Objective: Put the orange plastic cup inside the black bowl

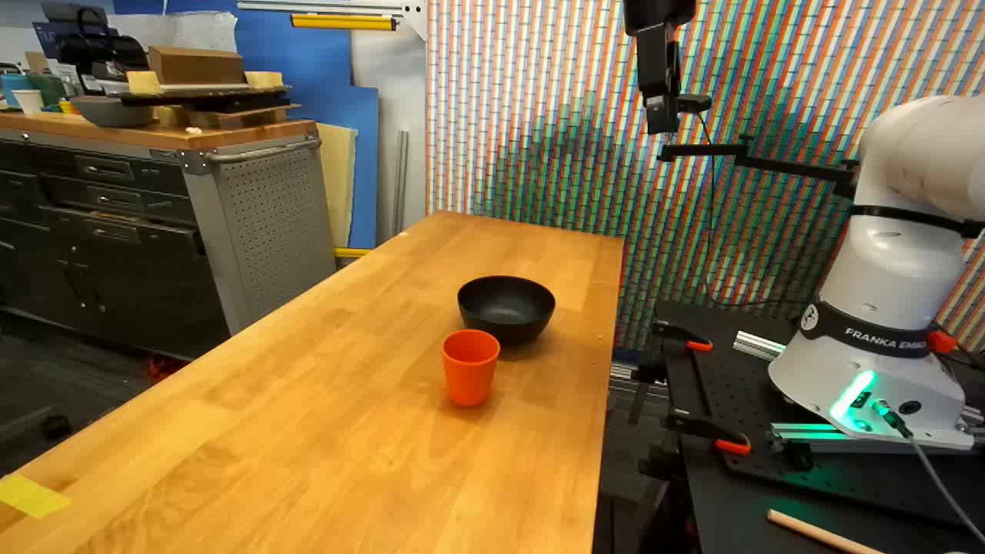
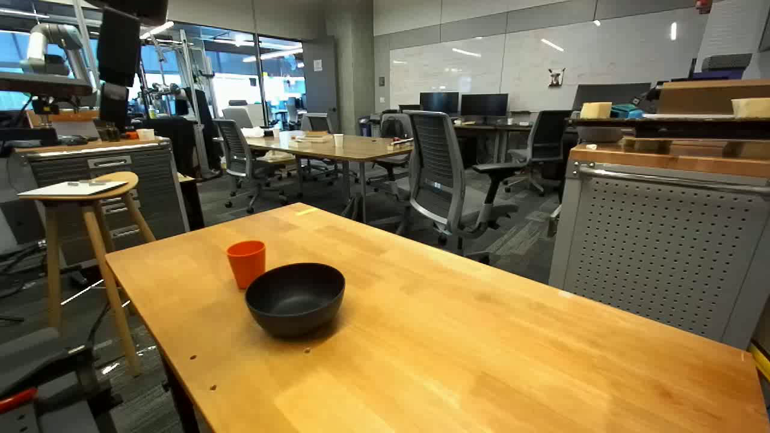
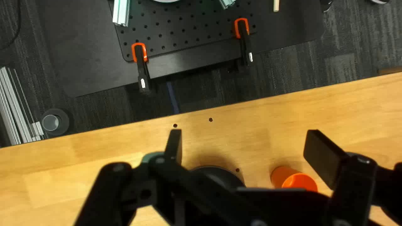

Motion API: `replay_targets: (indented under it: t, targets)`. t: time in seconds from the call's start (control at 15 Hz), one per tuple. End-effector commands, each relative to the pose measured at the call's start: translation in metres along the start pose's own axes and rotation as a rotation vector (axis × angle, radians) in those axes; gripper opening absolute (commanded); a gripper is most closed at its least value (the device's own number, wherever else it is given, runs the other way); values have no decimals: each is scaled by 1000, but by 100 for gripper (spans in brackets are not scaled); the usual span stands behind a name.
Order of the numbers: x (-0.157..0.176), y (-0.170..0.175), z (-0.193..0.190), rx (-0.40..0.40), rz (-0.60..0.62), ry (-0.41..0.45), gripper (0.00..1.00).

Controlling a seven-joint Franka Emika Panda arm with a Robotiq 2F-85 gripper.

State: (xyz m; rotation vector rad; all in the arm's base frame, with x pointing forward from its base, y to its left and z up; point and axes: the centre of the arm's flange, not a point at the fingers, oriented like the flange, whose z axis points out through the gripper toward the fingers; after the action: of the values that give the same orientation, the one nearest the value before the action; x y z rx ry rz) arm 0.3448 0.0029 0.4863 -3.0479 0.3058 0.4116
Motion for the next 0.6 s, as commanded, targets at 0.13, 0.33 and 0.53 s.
replay_targets:
  t: [0.13,0.33,0.53]
  targets:
    - [0,0,-3,1,-1,7,100]
    - [0,0,-4,2,-1,9,100]
    - [31,-11,9,-45,100,50,100]
